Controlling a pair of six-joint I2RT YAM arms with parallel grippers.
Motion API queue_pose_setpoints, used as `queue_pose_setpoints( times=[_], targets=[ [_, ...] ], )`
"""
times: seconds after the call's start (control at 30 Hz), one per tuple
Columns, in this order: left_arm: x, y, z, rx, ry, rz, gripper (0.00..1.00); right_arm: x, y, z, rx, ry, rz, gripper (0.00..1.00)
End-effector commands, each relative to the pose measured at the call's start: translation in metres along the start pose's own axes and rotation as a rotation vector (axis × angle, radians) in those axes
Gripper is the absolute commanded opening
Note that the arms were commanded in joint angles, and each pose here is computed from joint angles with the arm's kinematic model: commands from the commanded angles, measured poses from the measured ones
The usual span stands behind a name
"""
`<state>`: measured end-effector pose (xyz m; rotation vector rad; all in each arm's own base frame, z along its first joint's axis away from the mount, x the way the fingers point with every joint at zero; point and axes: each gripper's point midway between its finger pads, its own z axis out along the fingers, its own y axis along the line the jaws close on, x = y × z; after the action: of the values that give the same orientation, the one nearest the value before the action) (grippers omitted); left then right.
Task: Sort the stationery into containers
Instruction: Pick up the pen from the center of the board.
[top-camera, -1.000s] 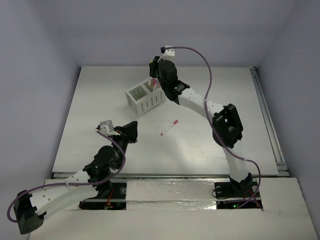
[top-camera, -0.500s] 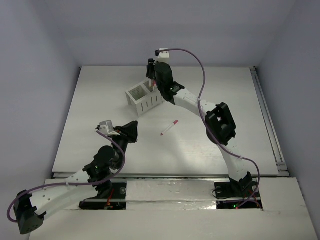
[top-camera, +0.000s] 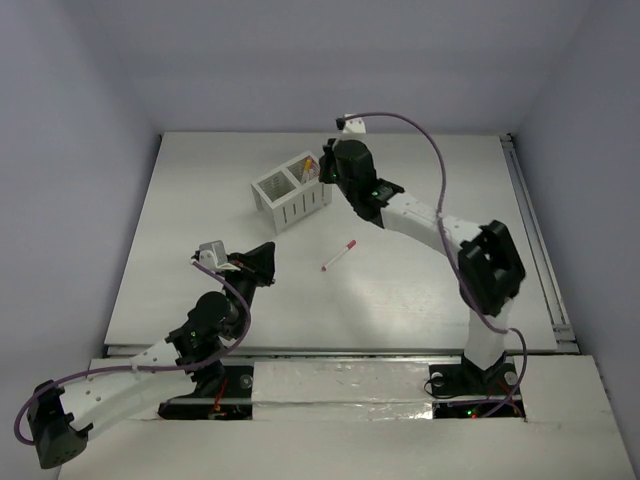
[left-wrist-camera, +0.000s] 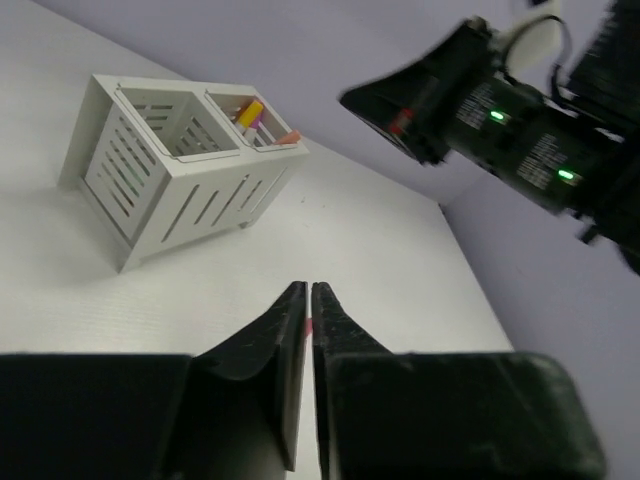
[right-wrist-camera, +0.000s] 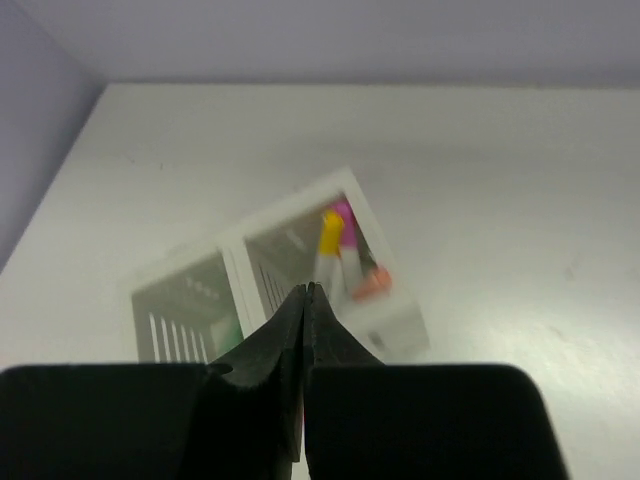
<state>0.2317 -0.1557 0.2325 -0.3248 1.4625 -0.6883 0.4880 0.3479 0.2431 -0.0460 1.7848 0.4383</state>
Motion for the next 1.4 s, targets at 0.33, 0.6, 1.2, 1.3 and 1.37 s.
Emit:
queue_pose_setpoints(
  times=[0.33, 0.6, 1.2, 1.3, 1.37],
  targets=[
    [-0.004, -0.012, 0.0, 0.044, -0.011, -0.04, 0.0, 0.173, -0.068, -0.117, 0.122, 0.522, 0.125, 0.72],
    [-0.002, -0.016, 0.001, 0.06, 0.002, -0.038, 0.03, 0.195, -0.071, -0.108, 0.152, 0.581, 0.113, 0.71],
    [-0.002, -0.017, 0.0, 0.07, 0.0, -0.046, 0.03, 0.231, -0.089, -0.103, 0.262, 0.741, -0.157, 0.4],
    [-0.004, -0.015, 0.002, 0.059, -0.005, -0.041, 0.03, 0.233, -0.097, -0.104, 0.283, 0.774, -0.227, 0.45],
    [-0.003, -0.015, 0.002, 0.057, -0.005, -0.04, 0.03, 0.237, -0.095, -0.106, 0.274, 0.795, -0.25, 0.44]
  ],
)
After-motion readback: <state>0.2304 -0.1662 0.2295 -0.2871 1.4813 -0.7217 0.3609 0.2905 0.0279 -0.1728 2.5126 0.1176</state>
